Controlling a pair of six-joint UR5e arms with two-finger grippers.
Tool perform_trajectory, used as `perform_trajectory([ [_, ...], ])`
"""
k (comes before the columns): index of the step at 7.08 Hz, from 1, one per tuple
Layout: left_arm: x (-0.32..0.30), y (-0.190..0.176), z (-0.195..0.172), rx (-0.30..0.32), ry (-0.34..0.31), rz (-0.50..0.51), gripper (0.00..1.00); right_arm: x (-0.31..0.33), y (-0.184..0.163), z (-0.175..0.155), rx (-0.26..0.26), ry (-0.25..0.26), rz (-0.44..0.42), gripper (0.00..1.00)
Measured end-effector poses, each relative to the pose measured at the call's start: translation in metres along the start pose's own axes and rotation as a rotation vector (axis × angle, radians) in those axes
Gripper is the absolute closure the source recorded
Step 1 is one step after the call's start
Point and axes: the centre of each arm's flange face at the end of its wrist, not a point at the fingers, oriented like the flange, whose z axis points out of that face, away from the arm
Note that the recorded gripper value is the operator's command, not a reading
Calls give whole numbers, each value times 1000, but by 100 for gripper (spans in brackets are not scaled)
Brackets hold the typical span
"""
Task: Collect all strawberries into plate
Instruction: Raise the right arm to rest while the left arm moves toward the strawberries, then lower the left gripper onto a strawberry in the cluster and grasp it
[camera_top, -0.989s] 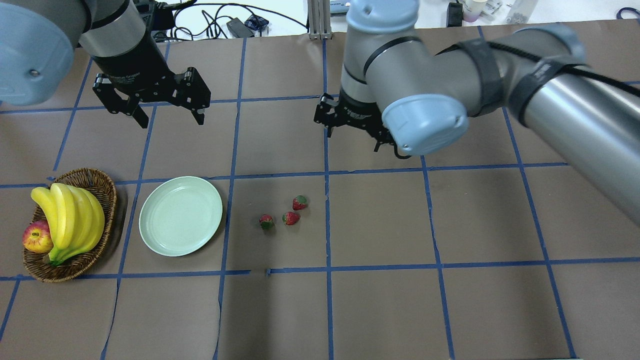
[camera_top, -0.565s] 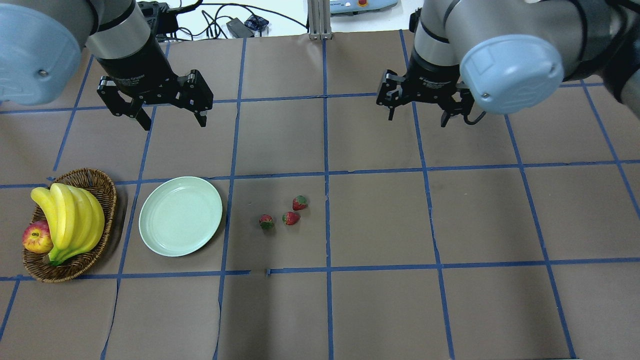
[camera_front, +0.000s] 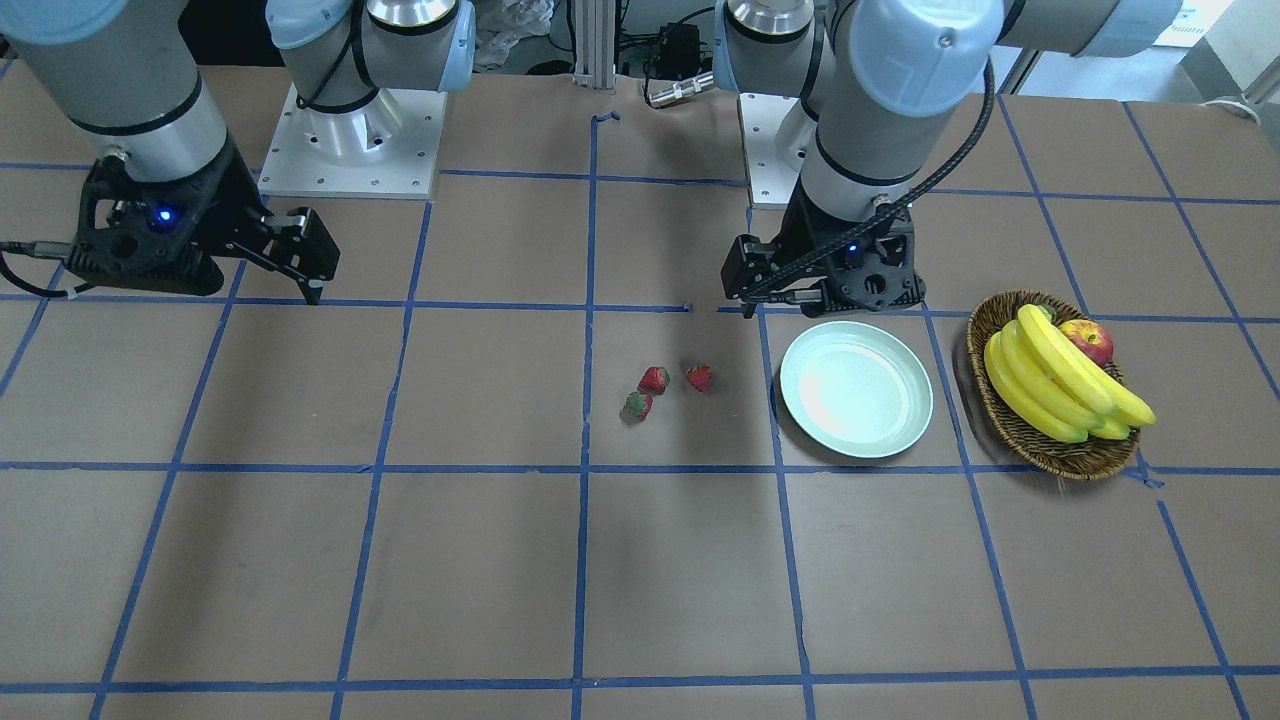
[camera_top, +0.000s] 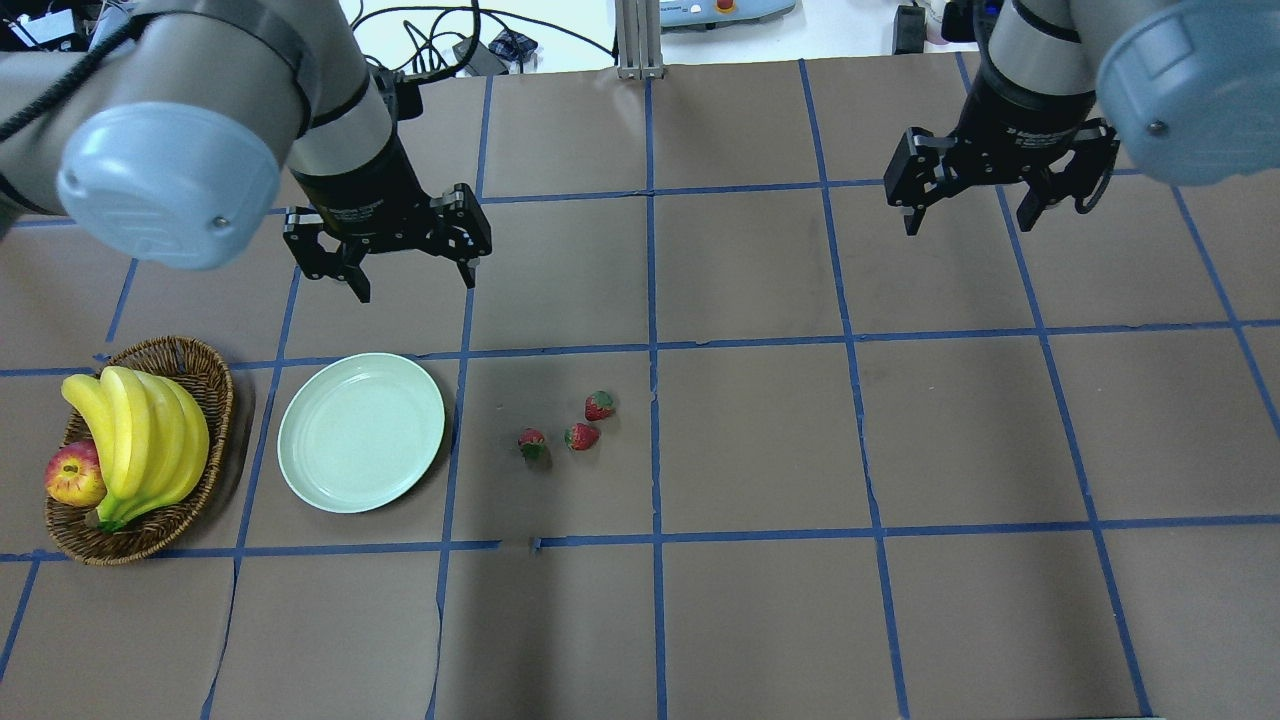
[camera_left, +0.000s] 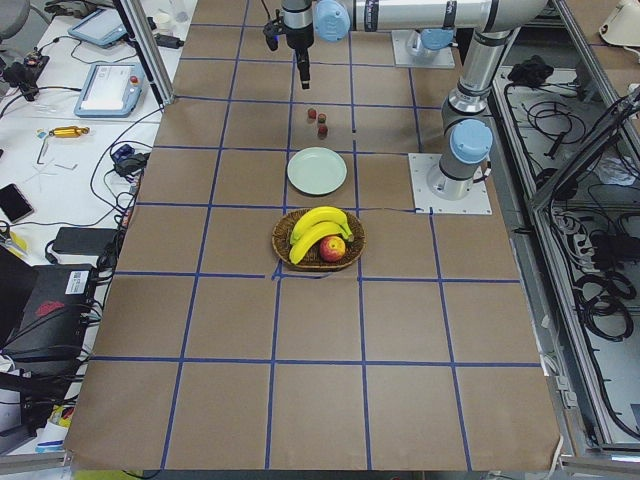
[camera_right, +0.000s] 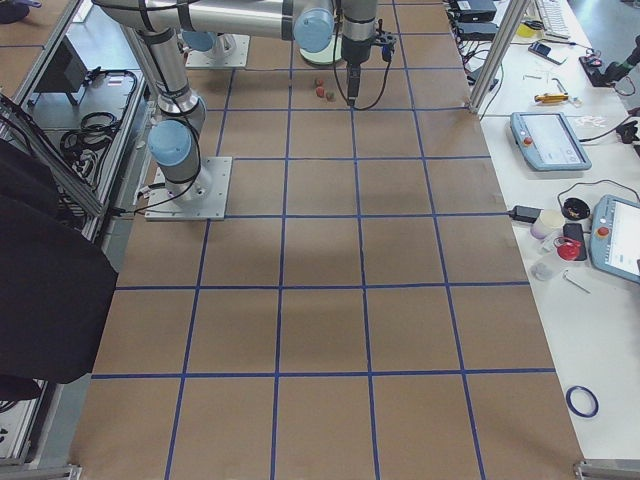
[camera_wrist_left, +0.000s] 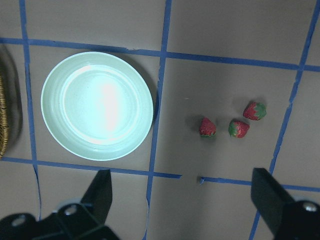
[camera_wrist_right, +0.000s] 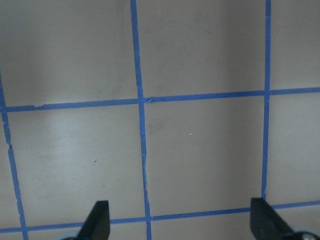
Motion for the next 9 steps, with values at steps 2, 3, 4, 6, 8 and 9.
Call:
perform_trajectory([
  [2,15,-5,26,-18,-6,-24,0,-1,34,-15,-122,-7,3,0],
  [3,20,-10,37,-28,-8,-32,0,-5,39,-29,-124,-21,2,0],
  [4,32,-14,51,-26,-8,-32,0,-17,33,-41,-81,-40,-10,0],
  [6,60,-10,76,-8,-16,-4,8,-48,13,-37,25,-56,-63,0],
  [8,63,3,112,-12,-20,7,1,-57,3,-22,95,-55,-78,0],
  [9,58,15,140,25,-6,8,1,-57,2,-13,115,-51,-72,0],
])
